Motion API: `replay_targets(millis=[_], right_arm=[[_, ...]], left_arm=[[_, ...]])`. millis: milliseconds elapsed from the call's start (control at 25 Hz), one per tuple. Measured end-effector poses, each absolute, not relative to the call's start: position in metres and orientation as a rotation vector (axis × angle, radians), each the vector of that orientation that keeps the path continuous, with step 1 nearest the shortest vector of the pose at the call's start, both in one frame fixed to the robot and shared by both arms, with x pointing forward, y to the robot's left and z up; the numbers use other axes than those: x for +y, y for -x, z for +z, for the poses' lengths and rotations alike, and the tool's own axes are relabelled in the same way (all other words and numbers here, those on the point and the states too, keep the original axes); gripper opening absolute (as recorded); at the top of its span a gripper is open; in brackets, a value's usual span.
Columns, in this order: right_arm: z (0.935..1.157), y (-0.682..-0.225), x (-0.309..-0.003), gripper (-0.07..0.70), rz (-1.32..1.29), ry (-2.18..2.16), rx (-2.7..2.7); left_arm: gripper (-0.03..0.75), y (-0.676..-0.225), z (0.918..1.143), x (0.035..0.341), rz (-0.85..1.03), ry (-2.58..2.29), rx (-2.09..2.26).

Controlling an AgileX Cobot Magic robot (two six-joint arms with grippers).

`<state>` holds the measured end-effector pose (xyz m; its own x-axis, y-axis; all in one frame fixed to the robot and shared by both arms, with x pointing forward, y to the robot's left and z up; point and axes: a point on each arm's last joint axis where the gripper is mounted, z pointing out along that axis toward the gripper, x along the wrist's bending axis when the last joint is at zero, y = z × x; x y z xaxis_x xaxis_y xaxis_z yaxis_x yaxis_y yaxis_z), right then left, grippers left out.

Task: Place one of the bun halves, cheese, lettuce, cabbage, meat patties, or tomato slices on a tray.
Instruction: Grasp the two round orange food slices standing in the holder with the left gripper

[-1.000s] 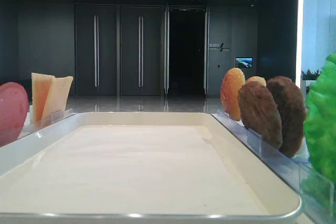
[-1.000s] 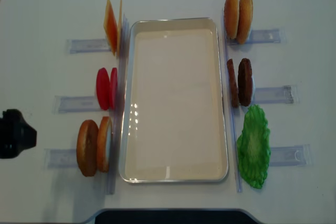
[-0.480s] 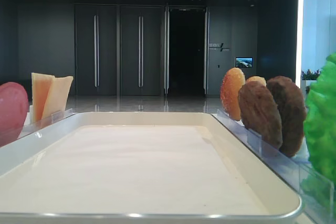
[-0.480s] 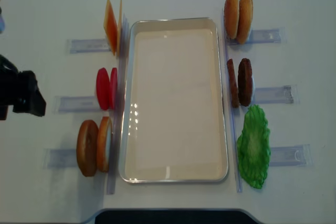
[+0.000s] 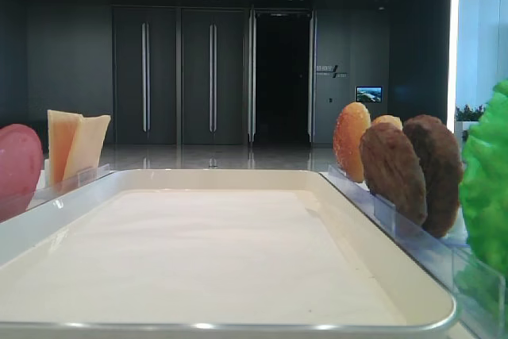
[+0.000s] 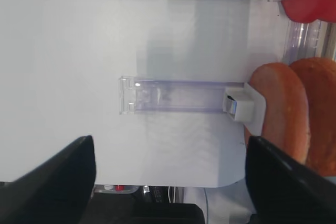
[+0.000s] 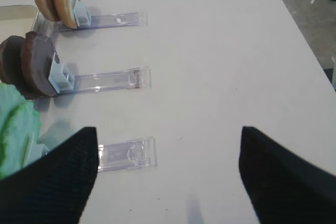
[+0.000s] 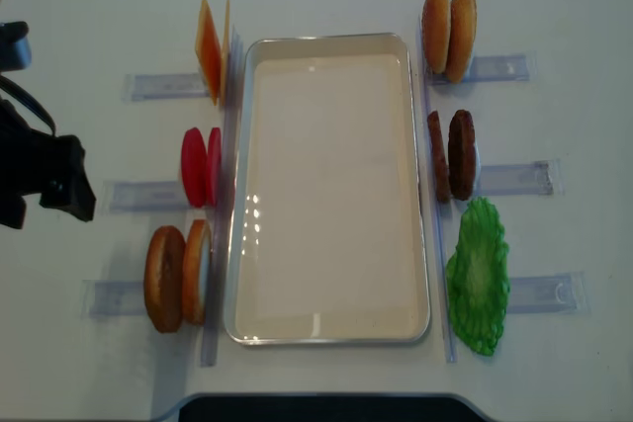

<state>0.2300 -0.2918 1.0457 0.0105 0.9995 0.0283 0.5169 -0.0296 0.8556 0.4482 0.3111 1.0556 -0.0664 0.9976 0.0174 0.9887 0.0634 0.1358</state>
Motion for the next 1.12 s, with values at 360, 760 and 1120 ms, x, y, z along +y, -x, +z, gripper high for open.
replay_targets(millis=[360, 760, 1120], right_arm=[[1.046, -0.230, -0.292, 0.552, 0.922, -1.624, 1.581], [1.046, -0.230, -0.292, 0.552, 0.922, -1.624, 1.581], [1.046, -0.230, -0.292, 0.552, 0.922, -1.624, 1.581]], left_arm=[[0.693, -0.449, 1.056, 0.293, 0.196, -2.088, 2.241], [0.693, -0.440, 1.056, 0.241, 0.194, -2.076, 2.227], [0.693, -0.429, 1.055, 0.208, 0.226, -2.043, 2.243]])
